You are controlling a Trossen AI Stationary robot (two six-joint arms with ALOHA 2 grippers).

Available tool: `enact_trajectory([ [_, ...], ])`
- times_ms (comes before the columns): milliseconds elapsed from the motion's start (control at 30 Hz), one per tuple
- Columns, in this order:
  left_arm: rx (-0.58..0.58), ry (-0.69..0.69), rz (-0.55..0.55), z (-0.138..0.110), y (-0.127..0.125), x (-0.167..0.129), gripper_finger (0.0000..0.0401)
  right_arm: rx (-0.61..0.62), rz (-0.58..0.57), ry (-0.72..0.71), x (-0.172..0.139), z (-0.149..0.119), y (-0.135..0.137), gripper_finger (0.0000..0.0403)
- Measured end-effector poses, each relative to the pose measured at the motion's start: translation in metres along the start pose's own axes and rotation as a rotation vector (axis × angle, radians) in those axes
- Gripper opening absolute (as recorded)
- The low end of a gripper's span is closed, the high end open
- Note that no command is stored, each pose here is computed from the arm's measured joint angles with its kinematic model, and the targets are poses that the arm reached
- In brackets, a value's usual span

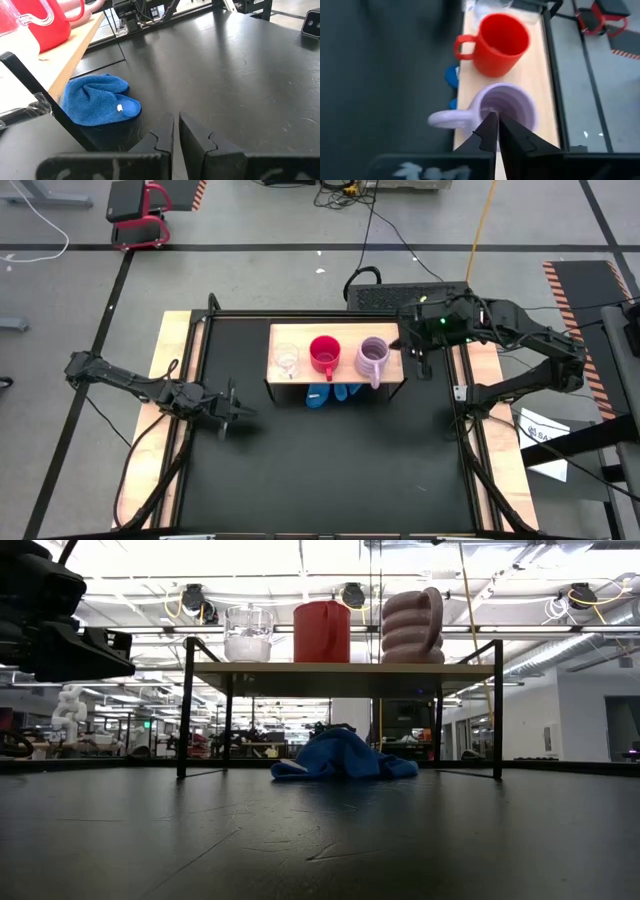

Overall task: Stack small to large cups/mugs on shelf
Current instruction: Return to Home Position

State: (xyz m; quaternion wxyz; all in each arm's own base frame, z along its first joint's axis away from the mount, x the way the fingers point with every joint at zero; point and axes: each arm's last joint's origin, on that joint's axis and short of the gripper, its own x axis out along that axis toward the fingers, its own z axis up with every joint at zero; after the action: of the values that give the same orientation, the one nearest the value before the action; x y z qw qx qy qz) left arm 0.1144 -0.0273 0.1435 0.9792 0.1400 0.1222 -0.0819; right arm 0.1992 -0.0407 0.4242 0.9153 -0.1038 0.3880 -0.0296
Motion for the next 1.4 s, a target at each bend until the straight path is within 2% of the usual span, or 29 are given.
enact_trajectory([
  [167, 0.0, -0.001, 0.0, 0.0, 0.0, 0.0, 0.0031, 0.014, 0.026, 0.043, 0.005, -0.008, 0.006, 0.0001],
  [333, -0.004, -0.004, 0.001, 0.0, 0.0, 0.0, 0.0031, 0.022, 0.06, 0.058, 0.005, -0.032, 0.014, 0.0001],
  [467, -0.004, -0.004, 0.001, 0.0, 0.0, 0.0, 0.0031, 0.03, 0.105, -0.031, 0.003, -0.055, 0.023, 0.0],
  [633, -0.004, -0.004, 0.001, 0.0, 0.0, 0.0, 0.0031, 0.057, 0.078, -0.131, 0.003, -0.084, 0.032, 0.0],
  [833, -0.001, -0.005, 0.001, 0.001, 0.0, 0.0, 0.0031, 0.103, 0.073, -0.17, 0.012, -0.115, 0.042, 0.0],
  [1067, -0.004, -0.006, 0.001, 0.001, 0.0, 0.0, 0.0031, 0.158, 0.176, -0.333, 0.031, -0.138, 0.053, 0.0],
  [1400, 0.005, -0.023, 0.006, 0.002, 0.001, 0.0, 0.0031, 0.194, 0.174, -0.386, 0.041, -0.162, 0.061, 0.0],
])
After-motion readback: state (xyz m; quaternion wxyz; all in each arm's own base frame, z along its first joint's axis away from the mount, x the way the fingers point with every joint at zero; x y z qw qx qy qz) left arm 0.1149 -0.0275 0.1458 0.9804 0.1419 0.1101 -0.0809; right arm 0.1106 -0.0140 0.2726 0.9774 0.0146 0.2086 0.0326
